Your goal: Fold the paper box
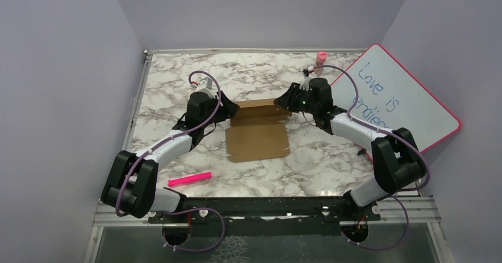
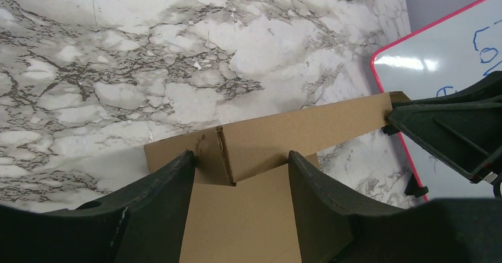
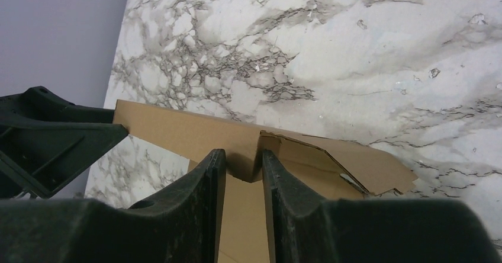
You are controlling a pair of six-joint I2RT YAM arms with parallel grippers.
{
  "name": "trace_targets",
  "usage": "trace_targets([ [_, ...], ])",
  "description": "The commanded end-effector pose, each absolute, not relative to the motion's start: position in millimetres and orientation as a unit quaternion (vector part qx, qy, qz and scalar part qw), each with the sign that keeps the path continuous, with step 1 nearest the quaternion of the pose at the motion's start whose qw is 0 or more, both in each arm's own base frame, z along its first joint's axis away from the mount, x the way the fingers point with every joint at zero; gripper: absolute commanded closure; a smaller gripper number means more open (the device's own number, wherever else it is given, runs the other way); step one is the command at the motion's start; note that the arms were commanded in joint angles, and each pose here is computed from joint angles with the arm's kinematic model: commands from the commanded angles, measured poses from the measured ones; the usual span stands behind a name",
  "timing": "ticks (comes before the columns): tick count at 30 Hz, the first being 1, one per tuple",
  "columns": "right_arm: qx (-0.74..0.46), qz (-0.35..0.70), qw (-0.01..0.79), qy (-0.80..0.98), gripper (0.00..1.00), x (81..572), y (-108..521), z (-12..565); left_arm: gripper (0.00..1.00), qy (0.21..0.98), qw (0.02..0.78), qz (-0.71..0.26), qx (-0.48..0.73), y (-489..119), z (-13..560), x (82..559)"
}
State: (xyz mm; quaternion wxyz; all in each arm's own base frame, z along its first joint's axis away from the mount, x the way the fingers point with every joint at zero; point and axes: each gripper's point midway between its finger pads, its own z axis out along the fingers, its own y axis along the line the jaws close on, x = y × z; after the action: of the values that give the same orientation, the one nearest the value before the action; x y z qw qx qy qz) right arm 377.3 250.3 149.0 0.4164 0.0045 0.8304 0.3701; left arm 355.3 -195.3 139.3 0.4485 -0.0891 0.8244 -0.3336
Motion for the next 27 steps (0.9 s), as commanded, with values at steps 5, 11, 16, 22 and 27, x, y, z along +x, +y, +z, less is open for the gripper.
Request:
trace_targets([
  [5,-0.018,0.389,0.442,0.808,0.56,373,246,170,0.4,0.805,0.48,-0.338,-0.082,-195,158,358],
  [11,-0.003,0.326,0.471,0.82,0.51,371,215,165,0.38,0.811,0.483,-0.321,-0.078,-191,158,361],
  [16,0.015,0.299,0.476,0.827,0.48,360,198,144,0.38,0.813,0.481,-0.318,-0.077,-191,156,362],
  [22,0.042,0.304,0.475,0.825,0.48,354,194,109,0.38,0.815,0.478,-0.32,-0.074,-193,155,363],
  [27,0.071,0.311,0.462,0.827,0.48,359,196,82,0.37,0.817,0.475,-0.321,-0.072,-194,153,363],
])
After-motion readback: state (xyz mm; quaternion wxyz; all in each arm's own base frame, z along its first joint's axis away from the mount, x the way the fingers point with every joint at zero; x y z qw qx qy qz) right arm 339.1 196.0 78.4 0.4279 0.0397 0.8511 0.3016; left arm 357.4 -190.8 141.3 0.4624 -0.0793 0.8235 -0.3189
